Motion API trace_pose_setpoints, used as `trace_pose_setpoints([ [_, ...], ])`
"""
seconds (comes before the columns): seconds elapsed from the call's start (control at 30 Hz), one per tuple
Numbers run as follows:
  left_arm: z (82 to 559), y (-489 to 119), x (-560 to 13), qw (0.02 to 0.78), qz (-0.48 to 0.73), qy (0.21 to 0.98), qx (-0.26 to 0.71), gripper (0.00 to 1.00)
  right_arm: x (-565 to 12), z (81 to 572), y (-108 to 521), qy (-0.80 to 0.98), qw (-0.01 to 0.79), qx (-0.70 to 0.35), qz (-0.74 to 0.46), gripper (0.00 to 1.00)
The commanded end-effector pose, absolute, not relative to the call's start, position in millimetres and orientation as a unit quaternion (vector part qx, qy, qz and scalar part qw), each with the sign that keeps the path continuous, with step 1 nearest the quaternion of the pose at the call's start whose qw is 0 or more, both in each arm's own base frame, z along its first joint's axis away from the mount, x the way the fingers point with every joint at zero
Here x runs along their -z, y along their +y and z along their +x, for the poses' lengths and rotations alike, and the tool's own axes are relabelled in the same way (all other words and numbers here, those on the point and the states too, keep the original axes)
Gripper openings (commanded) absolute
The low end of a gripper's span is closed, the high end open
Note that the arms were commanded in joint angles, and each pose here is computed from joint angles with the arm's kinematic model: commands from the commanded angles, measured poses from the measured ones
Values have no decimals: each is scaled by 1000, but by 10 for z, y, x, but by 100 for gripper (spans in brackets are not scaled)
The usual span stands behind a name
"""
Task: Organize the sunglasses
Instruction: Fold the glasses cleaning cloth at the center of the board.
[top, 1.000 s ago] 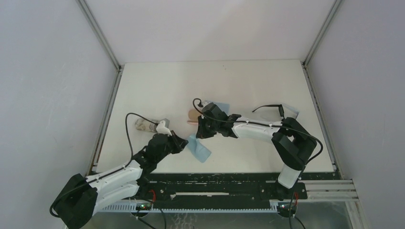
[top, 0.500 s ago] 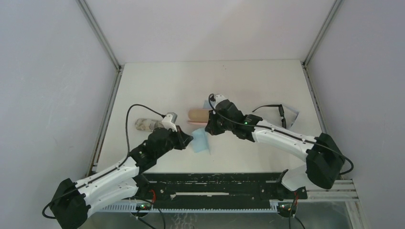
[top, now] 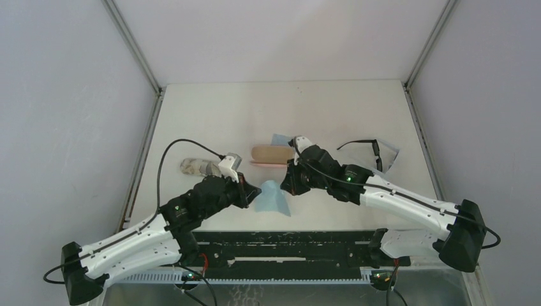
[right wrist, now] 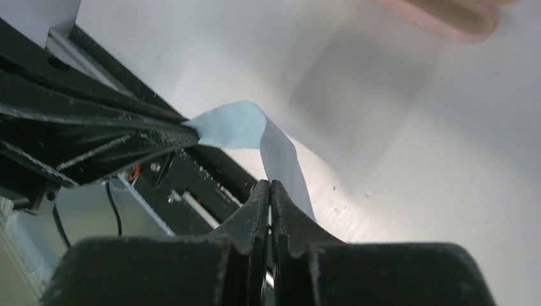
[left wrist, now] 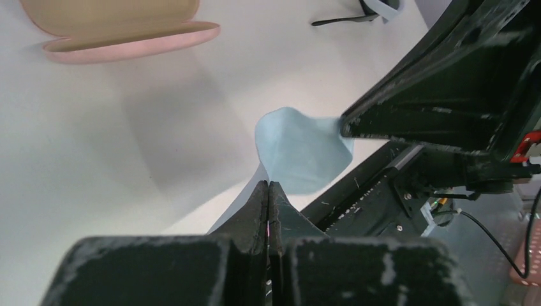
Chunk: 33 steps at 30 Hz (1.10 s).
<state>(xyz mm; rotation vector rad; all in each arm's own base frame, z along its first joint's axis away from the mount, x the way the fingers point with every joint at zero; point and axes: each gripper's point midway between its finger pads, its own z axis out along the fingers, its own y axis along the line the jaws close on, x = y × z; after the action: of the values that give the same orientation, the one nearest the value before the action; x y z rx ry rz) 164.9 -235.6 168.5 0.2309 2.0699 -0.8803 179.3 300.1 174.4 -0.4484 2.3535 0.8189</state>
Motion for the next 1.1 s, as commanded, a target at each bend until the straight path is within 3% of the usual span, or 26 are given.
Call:
trace_pose_setpoints([
  [0.0,1599,-2370,-1905,425,91,827,357,0,-1729,1573,2909,895,274,-319,-151,0],
  [0.47,1948,-2579,-1368,420,99,860,273,0,-1060,1912,2731,919,244,-285,-123,0],
  [1.07,2480,-2596,-1068,448,145,856,214,0,-781,2483,2661,920,264,-246,-155,0],
])
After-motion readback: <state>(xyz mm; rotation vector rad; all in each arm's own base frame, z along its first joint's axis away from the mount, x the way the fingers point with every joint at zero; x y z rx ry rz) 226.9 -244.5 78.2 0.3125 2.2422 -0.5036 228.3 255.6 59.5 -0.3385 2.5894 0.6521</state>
